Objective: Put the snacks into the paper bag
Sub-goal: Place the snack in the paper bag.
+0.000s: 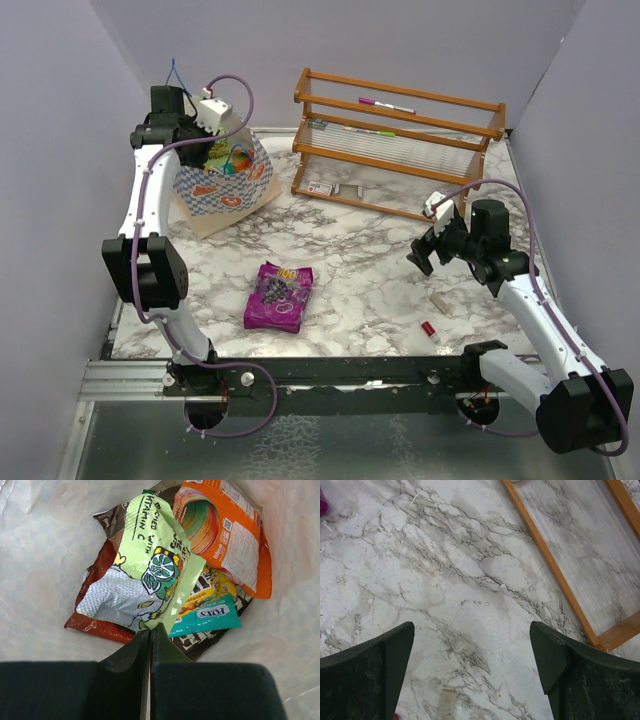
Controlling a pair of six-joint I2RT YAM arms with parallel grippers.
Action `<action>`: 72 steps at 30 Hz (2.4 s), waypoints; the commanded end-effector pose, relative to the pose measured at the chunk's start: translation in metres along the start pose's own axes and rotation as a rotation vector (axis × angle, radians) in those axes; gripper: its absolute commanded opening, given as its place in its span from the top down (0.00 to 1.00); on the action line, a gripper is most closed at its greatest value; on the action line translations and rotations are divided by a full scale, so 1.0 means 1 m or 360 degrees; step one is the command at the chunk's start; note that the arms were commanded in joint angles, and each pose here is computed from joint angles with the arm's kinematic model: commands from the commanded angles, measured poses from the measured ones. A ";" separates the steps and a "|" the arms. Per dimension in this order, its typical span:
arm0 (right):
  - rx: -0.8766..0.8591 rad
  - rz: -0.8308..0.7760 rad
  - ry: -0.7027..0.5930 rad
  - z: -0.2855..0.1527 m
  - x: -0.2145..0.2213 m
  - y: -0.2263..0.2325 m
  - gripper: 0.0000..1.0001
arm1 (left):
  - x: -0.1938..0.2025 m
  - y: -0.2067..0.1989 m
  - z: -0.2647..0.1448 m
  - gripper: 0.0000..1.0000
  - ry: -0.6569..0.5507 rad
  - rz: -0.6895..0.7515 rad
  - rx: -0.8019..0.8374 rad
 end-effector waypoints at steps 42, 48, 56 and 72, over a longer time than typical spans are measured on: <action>0.0011 -0.0033 -0.0001 0.001 0.003 -0.001 0.00 | 0.009 -0.011 0.012 0.74 0.0079 0.0057 0.0201; 0.0013 -0.0032 -0.0003 0.001 0.003 -0.002 0.00 | -0.003 -0.008 0.001 0.63 0.0012 0.0086 0.0152; 0.0018 -0.0037 -0.0011 -0.001 0.002 -0.001 0.00 | -0.026 -0.003 -0.017 0.37 -0.0092 0.0127 0.0059; 0.0027 -0.0035 -0.0010 -0.001 0.001 -0.002 0.00 | -0.060 0.007 -0.052 0.01 -0.0341 0.0117 -0.0159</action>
Point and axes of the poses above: each gripper's point midway between its finger pads, its own z axis out along the fingers, its own y axis along the line the jaws close on, x = y × z, the point moved 5 cm from there along -z, back along the fingers, and after that the axes turned 4 degrees about -z, right-handed, at the moved point
